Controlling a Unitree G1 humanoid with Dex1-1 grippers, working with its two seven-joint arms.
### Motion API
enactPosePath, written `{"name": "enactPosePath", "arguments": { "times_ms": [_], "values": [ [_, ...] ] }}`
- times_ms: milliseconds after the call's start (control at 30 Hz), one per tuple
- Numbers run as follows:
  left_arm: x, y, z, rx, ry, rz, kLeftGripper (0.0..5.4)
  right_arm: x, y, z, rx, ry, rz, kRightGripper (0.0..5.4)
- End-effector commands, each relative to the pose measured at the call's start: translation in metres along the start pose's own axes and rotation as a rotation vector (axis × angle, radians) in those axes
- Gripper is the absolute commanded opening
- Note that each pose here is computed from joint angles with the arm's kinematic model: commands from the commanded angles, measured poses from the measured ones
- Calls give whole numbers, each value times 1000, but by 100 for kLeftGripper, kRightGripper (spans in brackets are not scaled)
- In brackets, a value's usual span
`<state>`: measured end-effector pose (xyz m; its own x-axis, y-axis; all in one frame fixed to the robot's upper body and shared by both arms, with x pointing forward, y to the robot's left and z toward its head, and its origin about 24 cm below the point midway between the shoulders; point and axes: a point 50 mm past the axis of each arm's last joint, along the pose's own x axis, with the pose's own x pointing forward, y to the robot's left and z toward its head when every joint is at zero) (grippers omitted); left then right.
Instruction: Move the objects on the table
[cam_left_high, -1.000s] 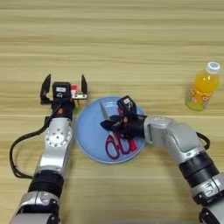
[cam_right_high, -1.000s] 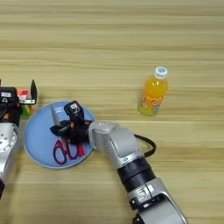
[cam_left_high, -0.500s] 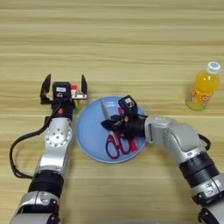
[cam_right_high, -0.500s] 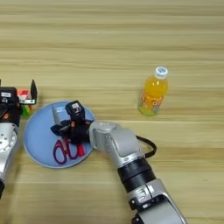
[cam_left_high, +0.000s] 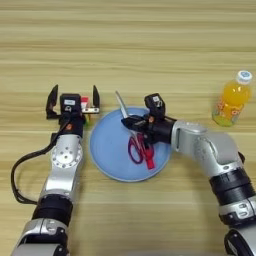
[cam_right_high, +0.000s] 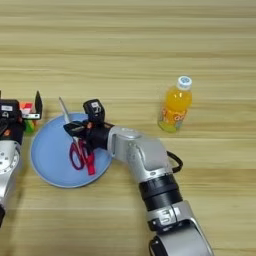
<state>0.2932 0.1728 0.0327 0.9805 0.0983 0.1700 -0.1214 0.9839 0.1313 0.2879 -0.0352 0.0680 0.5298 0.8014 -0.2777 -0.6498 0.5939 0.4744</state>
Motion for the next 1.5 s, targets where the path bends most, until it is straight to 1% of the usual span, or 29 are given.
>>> {"name": "enactPosePath", "arguments": {
  "times_ms": [33,133,267,333,400,600,667,700,733,800,967,1133,1233,1333,1500],
  "values": [
    [1,-1,1,9,-4,-3,540,-2,-2,6,7,-1,-18,22],
    [1,-2,1,10,-3,-4,540,-4,-4,12,14,-22,-25,20],
    [1,-2,1,12,-3,-4,540,-4,-4,10,31,-16,-25,20],
    [1,-2,1,13,-4,-4,540,-6,-3,14,30,-30,-22,20],
    [1,-2,1,13,-5,-4,540,-8,-4,20,25,-50,-24,20],
    [1,-2,1,14,-5,-4,540,-21,-8,47,22,-145,-39,20],
    [1,-2,1,14,-5,-4,540,-27,-13,59,20,-186,-58,20],
    [1,-2,1,14,-5,-4,540,-32,-19,64,10,-212,-82,20],
    [1,-2,1,13,-5,-4,540,-38,-25,69,1,-235,-109,19],
    [1,-3,1,12,-5,-4,540,-52,-43,72,0,-268,-186,19],
    [1,-3,1,12,-4,-3,540,-75,-70,66,22,-305,-288,19],
    [1,-2,0,14,-3,-4,540,-84,-86,54,18,-296,-359,19],
    [1,-2,1,14,-4,-4,540,-83,-91,42,29,-267,-376,19],
    [1,-2,1,14,-4,-3,540,-77,-92,28,46,-222,-369,19],
    [2,-3,1,12,-5,-3,540,-71,-95,15,54,-171,-374,19]
  ]
}}
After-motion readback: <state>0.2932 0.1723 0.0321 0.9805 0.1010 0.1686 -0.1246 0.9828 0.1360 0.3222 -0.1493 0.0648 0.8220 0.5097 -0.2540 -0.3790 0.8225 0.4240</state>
